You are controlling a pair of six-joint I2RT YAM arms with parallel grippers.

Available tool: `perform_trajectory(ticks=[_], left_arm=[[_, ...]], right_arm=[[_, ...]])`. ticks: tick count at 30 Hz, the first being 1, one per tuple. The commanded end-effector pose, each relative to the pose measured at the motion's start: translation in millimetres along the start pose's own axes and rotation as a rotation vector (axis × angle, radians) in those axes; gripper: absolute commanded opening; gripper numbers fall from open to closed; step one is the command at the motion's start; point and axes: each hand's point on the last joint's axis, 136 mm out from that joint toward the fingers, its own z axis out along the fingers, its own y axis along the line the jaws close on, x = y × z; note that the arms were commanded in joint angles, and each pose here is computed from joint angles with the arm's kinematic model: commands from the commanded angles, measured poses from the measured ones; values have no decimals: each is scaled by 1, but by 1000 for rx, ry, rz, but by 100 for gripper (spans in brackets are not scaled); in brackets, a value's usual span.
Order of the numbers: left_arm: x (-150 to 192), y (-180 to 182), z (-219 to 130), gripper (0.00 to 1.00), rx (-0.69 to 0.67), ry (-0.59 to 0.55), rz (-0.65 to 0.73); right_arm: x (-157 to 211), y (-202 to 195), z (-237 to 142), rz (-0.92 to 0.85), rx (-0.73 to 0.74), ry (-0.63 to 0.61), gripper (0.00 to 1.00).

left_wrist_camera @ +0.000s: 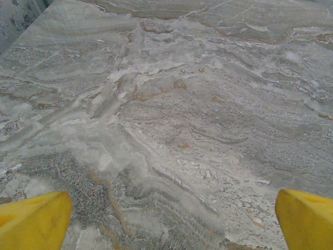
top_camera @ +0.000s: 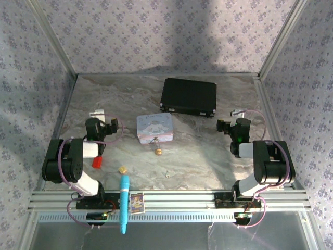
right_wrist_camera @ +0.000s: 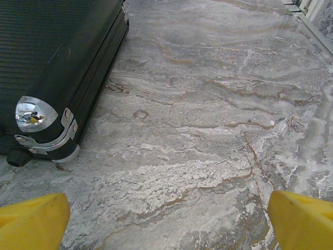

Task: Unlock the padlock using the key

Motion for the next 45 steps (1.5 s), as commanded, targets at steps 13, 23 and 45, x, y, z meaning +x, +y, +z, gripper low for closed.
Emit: perform_trajectory(ticks=[13,23,45], left_arm=[[-16,2,-1,100,-1,-47,-8],[-51,13,-37,100,-56,-85,-45],[-40,-112,-152,100,363,386,-616]], right_arm=[[-10,0,3,-8,-8,-23,99],[-39,10,-17,-52,-25,-10,99],[-10,128,-157,285,-447,497,92]])
